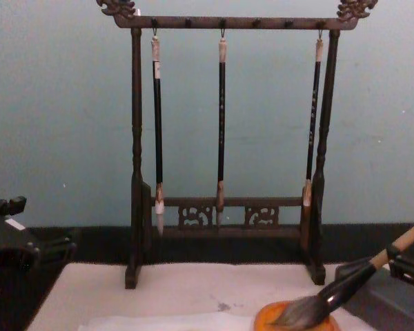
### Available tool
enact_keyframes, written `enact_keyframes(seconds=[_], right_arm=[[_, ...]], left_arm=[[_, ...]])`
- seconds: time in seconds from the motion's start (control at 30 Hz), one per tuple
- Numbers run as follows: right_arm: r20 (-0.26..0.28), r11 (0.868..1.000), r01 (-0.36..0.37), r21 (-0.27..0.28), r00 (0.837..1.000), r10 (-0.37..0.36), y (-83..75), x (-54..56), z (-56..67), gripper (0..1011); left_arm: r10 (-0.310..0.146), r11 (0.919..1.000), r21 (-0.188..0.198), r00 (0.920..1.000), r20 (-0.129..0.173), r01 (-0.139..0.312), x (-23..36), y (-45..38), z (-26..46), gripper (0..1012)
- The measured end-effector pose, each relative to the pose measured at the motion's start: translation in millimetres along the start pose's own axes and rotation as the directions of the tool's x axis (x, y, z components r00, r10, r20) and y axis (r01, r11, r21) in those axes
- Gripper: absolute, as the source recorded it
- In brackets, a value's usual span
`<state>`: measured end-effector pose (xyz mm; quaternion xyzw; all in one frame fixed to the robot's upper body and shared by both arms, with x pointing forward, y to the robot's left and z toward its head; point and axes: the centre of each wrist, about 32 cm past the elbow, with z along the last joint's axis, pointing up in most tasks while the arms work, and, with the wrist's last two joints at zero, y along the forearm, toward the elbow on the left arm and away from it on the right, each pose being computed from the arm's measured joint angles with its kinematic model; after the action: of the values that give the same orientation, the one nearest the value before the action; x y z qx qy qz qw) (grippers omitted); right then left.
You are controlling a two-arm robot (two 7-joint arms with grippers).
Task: Pick up the brush from the inkstone, write on the paper, then place the brush back to its original position.
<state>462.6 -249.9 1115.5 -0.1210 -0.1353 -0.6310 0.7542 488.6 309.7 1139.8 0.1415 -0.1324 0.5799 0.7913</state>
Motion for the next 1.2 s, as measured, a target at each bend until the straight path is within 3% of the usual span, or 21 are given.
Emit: enact_keyframes(seconds=[1.2], right_arm=[[0.000, 1.000, 0.000, 0.000, 1.000, 0.000, 0.0, 0.0, 0.0, 1000]], left_arm=[[0.000, 1.0000, 0.000, 1.0000, 0.000, 0.000, 0.0, 0.0, 0.0, 1010]])
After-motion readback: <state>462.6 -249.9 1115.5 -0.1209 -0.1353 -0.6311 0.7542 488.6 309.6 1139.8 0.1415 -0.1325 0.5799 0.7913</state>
